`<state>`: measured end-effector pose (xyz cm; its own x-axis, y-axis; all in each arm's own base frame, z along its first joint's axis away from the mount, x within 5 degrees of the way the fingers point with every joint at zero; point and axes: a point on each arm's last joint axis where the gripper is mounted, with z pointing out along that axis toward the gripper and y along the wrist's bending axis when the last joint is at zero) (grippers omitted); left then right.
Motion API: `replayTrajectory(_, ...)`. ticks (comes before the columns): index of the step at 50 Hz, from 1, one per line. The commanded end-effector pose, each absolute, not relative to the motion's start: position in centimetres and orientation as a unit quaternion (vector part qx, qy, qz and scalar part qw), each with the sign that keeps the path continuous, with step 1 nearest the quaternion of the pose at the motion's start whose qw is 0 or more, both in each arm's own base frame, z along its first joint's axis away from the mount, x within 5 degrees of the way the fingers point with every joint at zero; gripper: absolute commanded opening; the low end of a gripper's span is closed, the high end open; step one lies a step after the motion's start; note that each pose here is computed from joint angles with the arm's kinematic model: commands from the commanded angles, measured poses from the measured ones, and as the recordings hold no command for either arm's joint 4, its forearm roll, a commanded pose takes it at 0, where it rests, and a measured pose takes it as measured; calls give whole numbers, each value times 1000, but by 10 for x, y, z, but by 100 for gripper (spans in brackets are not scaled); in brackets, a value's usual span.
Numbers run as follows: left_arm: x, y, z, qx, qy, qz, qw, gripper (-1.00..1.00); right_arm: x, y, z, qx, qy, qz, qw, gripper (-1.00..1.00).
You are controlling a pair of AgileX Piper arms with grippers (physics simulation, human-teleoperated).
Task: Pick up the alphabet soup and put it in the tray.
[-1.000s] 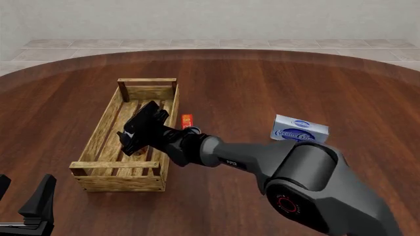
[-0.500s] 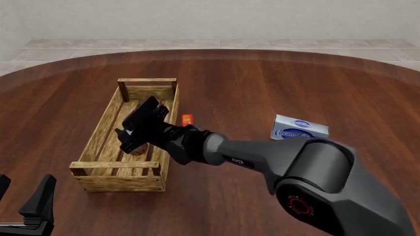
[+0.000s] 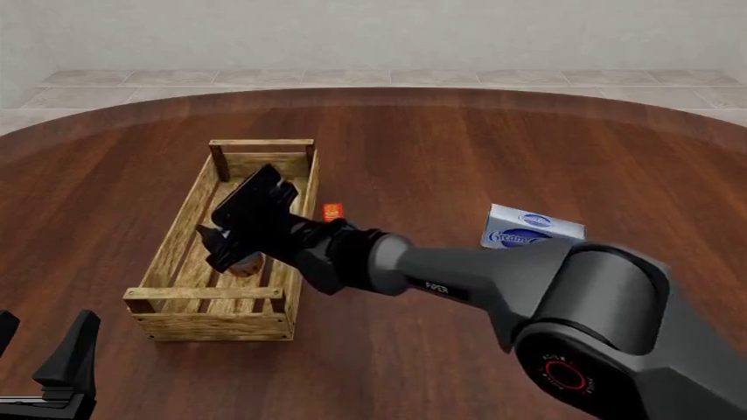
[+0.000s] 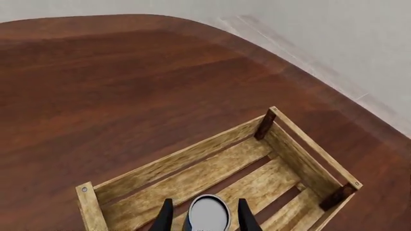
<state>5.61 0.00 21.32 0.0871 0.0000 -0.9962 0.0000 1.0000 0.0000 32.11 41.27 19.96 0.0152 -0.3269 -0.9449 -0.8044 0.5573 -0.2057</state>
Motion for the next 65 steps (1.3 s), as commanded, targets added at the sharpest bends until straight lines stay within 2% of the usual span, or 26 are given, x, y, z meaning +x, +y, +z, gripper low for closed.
replayTrajectory(1, 56, 0, 213, 0, 676, 0, 737, 100, 312, 409, 213, -422, 665, 214, 579, 100)
replayTrajectory(65, 56, 0, 213, 0, 676, 0, 737, 100, 270, 372, 273, -420, 631, 227, 612, 100)
